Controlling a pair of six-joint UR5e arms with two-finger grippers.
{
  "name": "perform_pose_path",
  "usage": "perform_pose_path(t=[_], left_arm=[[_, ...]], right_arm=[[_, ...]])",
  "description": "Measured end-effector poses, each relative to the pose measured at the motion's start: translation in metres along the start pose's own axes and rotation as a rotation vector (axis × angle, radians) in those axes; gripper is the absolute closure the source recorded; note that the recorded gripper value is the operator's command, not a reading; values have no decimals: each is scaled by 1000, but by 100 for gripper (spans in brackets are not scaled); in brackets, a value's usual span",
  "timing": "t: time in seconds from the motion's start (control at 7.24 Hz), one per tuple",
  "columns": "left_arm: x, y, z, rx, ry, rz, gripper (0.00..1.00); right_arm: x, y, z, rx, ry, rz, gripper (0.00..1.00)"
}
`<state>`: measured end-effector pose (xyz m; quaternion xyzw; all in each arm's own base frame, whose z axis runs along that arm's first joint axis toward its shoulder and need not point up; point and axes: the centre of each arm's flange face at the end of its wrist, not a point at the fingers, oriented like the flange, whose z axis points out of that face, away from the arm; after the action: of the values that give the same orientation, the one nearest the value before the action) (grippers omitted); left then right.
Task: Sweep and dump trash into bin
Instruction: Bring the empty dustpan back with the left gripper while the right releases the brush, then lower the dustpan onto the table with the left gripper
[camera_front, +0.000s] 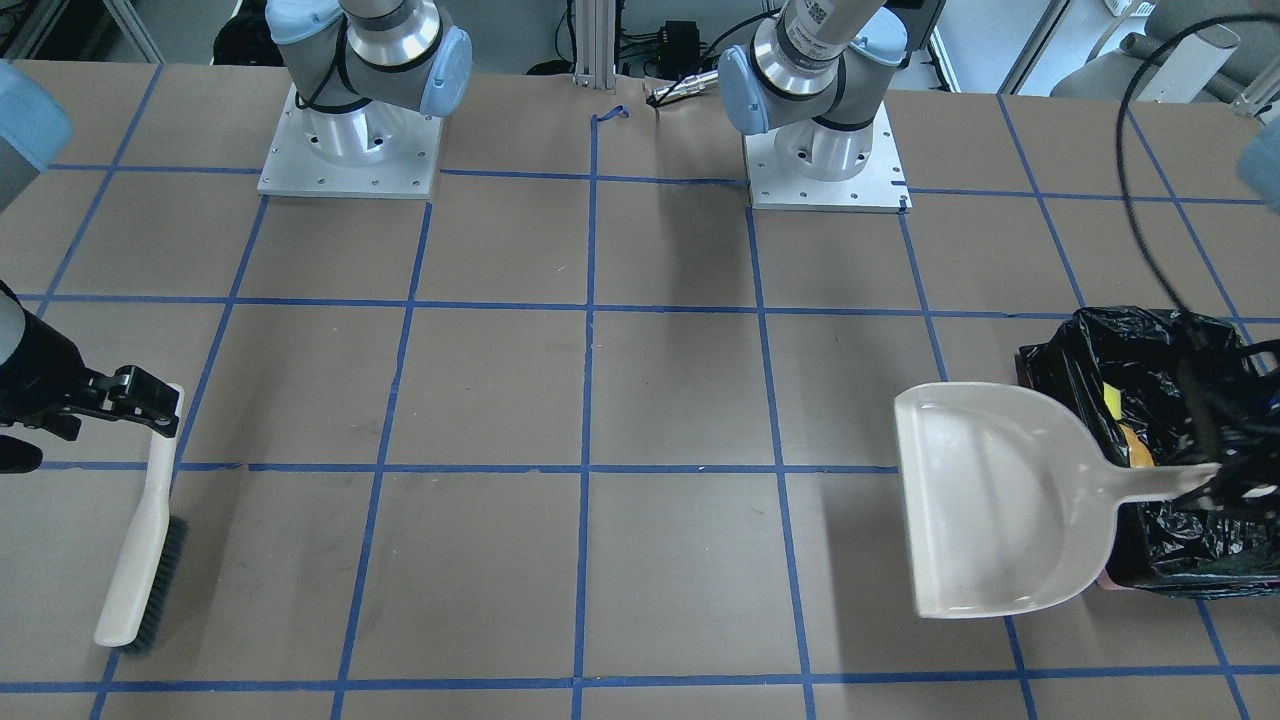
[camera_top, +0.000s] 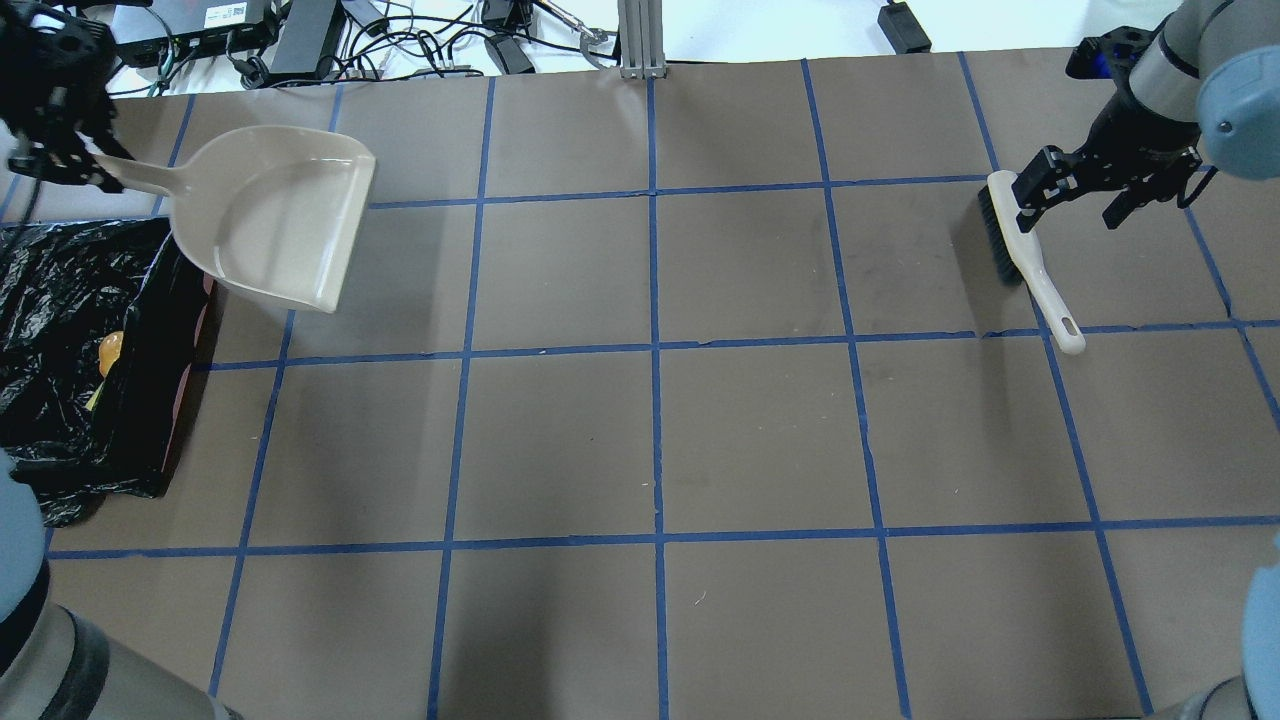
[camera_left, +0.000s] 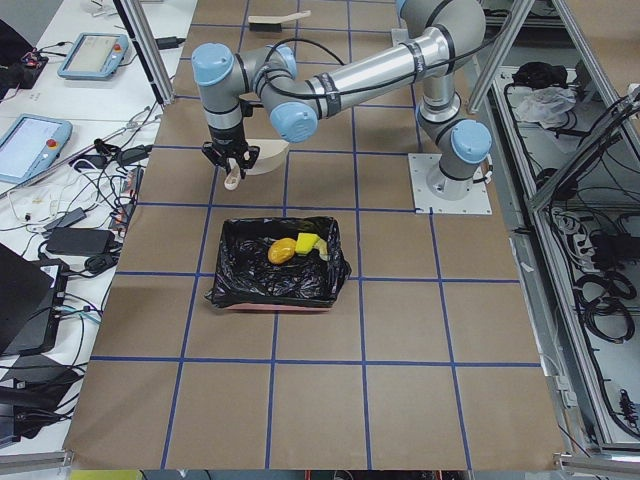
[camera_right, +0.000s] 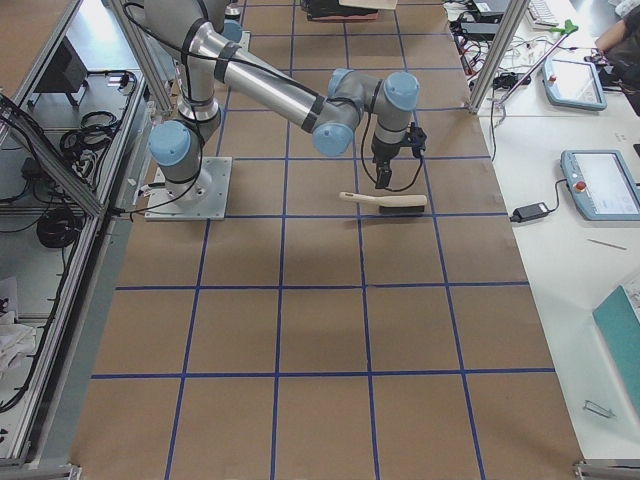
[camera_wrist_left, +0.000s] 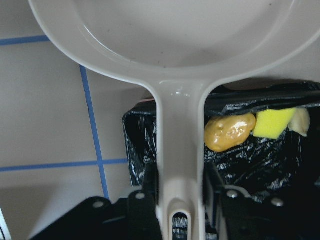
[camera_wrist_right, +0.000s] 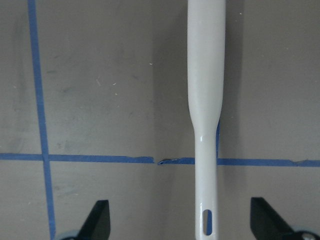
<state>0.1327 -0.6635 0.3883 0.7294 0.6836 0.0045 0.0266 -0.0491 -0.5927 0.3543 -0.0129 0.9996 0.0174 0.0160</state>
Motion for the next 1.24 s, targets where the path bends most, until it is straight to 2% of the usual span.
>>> perform_pose_path(t=[0.28,0.55,0.83,1.24], left_arm=[[-20,-46,52,36,1,0,100],[-33,-72,88,50,26,11,100],[-41,-97,110,55,40,44,100],[-43,-113,118,63,46,49,100]], right_arm=[[-54,4,-15,4,5,-8,0],[-98,21,-51,65,13,2,0],[-121,51,-91,94,17,-5,0],[-163,68,-112,105,27,-53,0]])
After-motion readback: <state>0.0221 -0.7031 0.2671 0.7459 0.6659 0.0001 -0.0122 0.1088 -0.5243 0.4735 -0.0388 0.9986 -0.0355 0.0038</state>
